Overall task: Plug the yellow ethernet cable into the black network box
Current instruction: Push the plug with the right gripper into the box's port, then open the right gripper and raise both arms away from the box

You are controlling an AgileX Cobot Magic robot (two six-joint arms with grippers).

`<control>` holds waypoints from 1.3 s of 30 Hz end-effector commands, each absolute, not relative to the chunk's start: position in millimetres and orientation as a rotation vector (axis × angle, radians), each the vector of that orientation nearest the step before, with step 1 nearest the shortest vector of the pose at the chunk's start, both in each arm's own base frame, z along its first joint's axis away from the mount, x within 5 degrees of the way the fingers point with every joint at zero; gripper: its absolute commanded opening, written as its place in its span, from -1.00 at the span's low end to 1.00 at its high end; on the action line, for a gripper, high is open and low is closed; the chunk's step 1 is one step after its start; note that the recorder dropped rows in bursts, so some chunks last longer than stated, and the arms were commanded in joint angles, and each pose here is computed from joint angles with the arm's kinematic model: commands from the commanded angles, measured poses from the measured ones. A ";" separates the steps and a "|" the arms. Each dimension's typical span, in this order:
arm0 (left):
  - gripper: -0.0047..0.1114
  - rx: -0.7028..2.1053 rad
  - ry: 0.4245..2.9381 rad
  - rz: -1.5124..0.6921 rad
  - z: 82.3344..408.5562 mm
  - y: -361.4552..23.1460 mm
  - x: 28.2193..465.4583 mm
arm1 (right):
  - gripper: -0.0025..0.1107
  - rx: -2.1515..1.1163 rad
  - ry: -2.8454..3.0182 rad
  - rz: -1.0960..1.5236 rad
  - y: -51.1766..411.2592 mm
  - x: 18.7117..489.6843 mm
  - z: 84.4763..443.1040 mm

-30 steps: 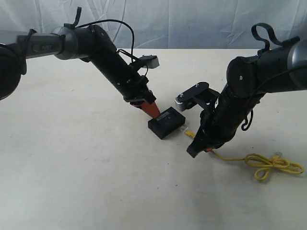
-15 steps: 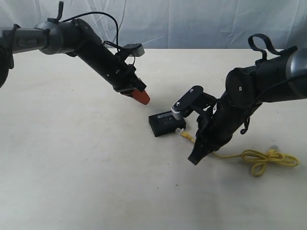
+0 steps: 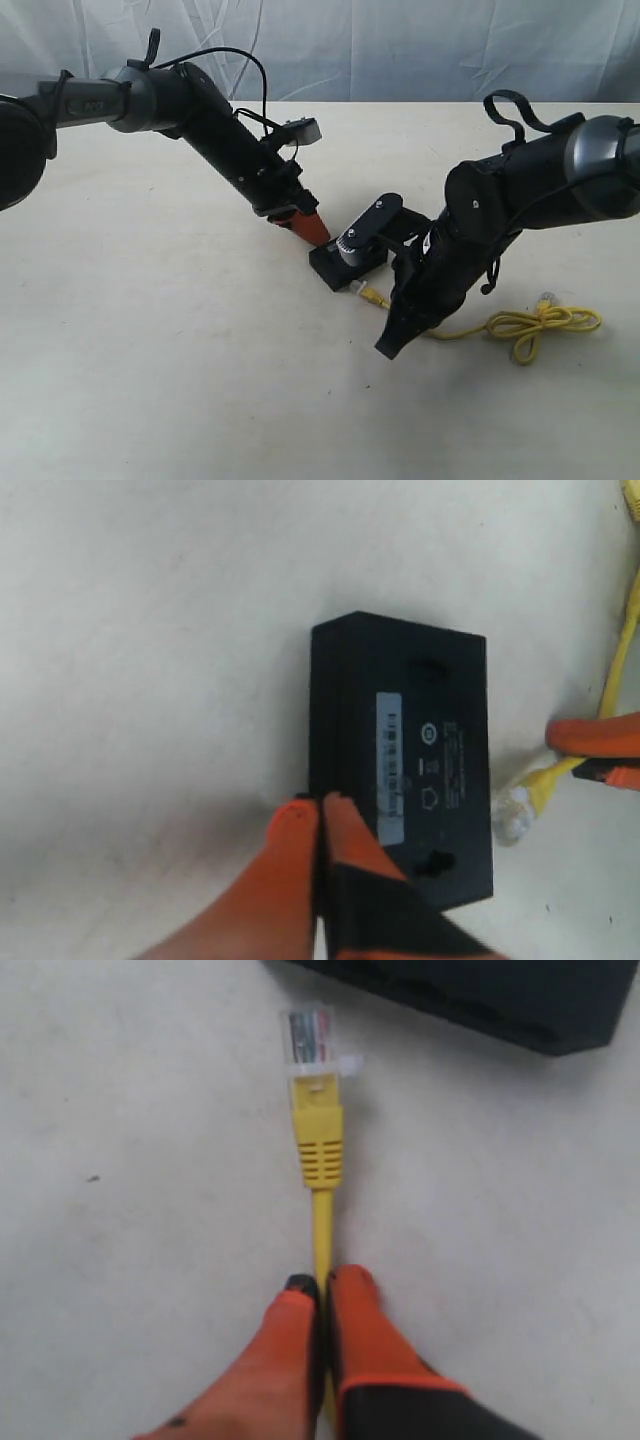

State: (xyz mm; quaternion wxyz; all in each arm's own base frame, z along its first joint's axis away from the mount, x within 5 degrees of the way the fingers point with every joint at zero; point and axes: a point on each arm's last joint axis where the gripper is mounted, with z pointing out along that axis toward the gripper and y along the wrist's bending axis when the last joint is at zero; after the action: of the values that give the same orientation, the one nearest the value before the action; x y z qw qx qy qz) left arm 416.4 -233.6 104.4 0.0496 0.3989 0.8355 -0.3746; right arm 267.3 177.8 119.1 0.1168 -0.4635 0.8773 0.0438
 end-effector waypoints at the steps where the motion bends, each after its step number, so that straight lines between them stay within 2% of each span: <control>1: -0.92 1.220 2.543 -1.182 108.0 -235.4 414.3 | -0.97 -1.330 2.574 0.121 178.9 269.7 114.0; 14: -0.92 1.222 2.544 -1.179 107.8 -235.3 414.4 | -0.97 -1.127 2.654 0.134 179.0 271.8 113.9; 24: -0.92 1.220 2.542 -1.207 108.9 -236.0 413.2 | -0.97 -1.204 2.628 0.082 176.3 272.3 113.5; 39: -0.92 1.268 2.513 -1.214 109.3 -236.2 411.8 | -0.97 -1.066 2.499 0.137 184.9 284.7 118.9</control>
State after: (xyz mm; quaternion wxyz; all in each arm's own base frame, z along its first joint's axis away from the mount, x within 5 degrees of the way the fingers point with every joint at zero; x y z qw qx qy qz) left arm 415.8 -231.1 105.5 0.0440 0.4085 0.8289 -0.3798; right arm 277.5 180.2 113.7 0.1641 -0.3951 0.9029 0.0410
